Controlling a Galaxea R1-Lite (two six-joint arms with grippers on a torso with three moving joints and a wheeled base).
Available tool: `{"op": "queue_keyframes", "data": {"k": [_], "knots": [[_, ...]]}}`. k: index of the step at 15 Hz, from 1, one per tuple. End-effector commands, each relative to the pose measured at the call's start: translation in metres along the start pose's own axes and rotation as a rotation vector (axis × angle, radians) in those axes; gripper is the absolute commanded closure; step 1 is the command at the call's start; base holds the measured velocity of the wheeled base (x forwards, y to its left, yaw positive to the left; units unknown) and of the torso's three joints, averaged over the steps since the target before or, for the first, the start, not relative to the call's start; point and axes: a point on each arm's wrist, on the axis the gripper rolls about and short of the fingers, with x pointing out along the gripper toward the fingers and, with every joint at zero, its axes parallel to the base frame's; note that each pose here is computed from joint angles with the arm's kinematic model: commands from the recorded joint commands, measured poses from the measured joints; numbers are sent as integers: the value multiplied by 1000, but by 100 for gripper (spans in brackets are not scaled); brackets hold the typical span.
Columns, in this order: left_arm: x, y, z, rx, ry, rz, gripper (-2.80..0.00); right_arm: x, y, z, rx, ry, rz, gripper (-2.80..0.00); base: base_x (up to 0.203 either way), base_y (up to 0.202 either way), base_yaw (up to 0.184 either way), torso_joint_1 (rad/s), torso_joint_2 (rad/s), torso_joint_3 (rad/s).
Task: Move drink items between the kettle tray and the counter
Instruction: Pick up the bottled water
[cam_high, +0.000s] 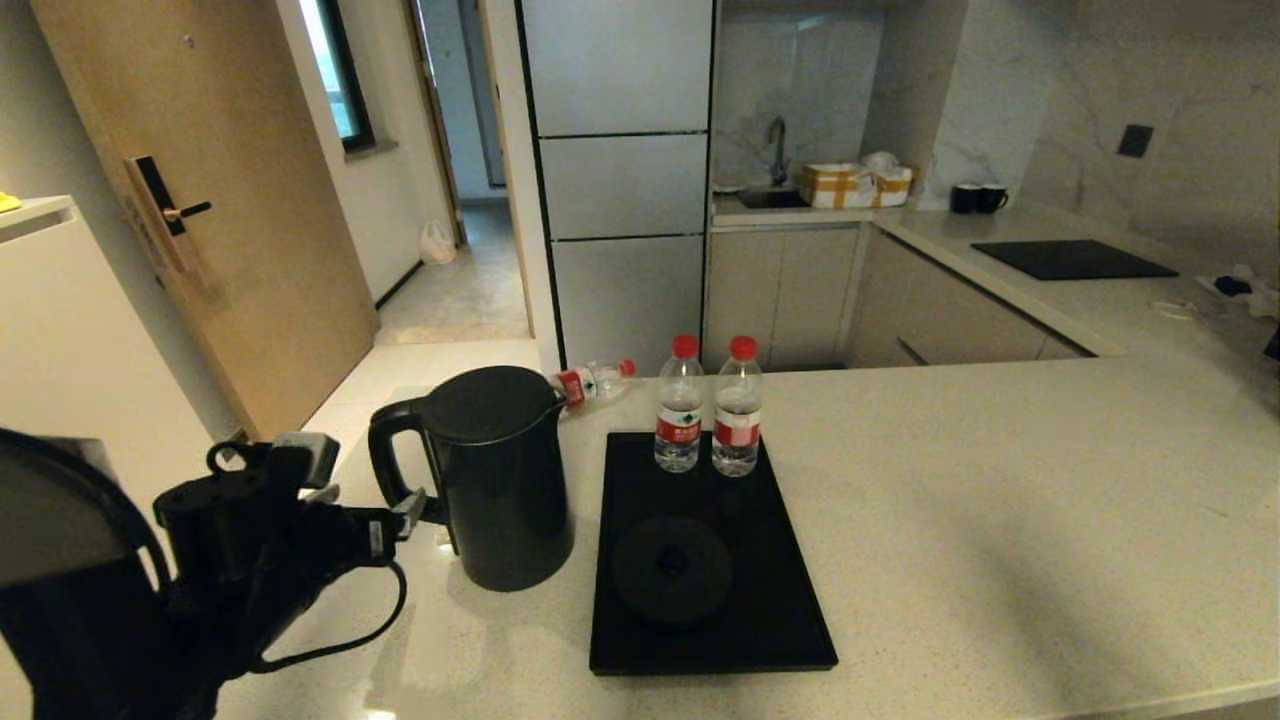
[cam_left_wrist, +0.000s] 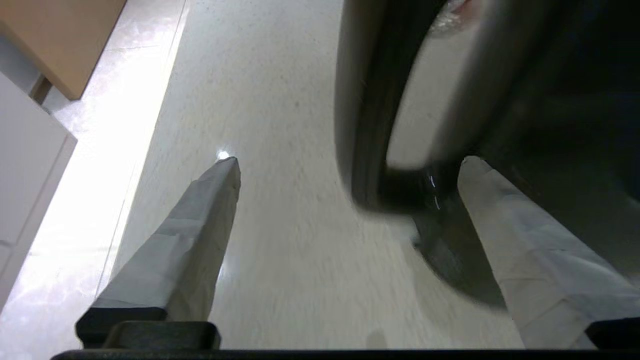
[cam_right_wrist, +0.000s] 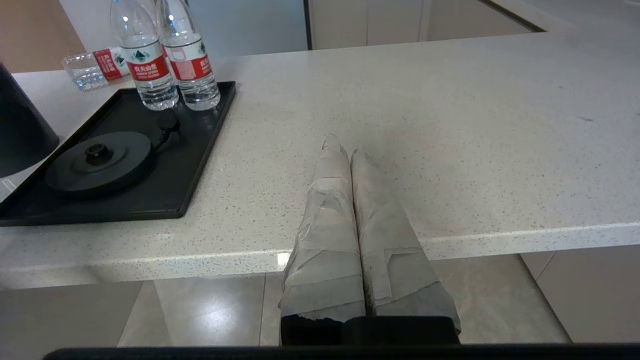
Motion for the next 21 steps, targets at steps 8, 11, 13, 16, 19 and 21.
{"op": "queue_keyframes", "data": {"k": [8,11,13,16,19,21], "knots": [[-111,11,38,21,-190,90,0,0,0,0,0,0,1,0,0,0,0,0,0,0],[-158,17,65,10,-279,166,0,0,0,0,0,-2,1,0,0,0,0,0,0,0],[-202,21,85,4,-249,178,0,0,0,0,0,-1,1,0,0,0,0,0,0,0],[-290,26,101,2,-115,143,0,0,0,0,0,-2,1,0,0,0,0,0,0,0],[-353,28,82,20,-164,216,0,0,0,0,0,-1,1,0,0,0,0,0,0,0],[-397,25,61,21,-118,241,0,0,0,0,0,-2,1,0,0,0,0,0,0,0]]}}
